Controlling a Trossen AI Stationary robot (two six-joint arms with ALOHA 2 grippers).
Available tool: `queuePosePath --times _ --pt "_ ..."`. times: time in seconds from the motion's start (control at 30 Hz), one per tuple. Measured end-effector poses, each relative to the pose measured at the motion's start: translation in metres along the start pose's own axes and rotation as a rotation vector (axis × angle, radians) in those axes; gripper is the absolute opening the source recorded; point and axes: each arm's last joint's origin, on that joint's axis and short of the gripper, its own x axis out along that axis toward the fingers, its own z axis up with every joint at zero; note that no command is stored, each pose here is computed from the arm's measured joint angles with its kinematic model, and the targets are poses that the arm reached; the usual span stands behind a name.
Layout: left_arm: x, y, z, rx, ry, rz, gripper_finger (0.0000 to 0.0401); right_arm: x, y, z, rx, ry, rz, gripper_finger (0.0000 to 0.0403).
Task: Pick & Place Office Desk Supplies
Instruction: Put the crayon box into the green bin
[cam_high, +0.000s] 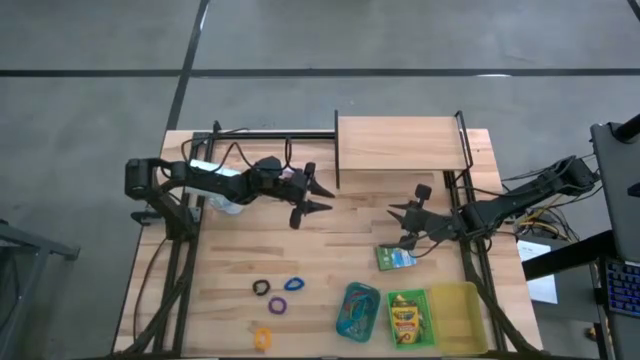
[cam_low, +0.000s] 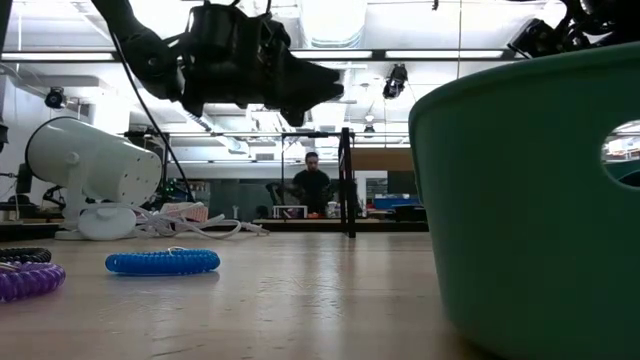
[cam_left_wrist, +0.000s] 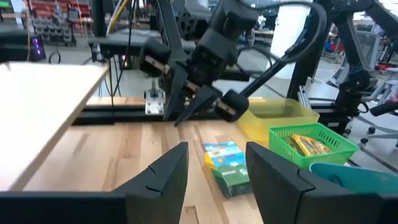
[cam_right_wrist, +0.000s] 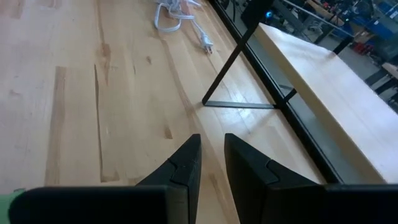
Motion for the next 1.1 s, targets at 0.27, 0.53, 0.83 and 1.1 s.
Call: queuePosePath --times 0.27,0.53,0.83,1.1 --pt "-0.001 0.0 -0.011 -0.056 0.104 0.003 0.0165 0.0 0.004 0.0 0.475 0.03 0.128 0.0068" --pt "0.0 0.0 -0.005 -0.036 0.053 0.002 0.0165 0.0 0.004 0.0 0.635 0.044 0.135 0.0068" --pt "0.0 0.0 -0.007 -0.042 0.067 0.002 0.0165 0.0 0.004 0.005 0.679 0.007 0.145 0.0068" --pt "-0.001 0.0 -0.012 -0.068 0.116 0.004 0.0165 -0.007 0.005 0.026 0.788 0.009 0.373 0.0068"
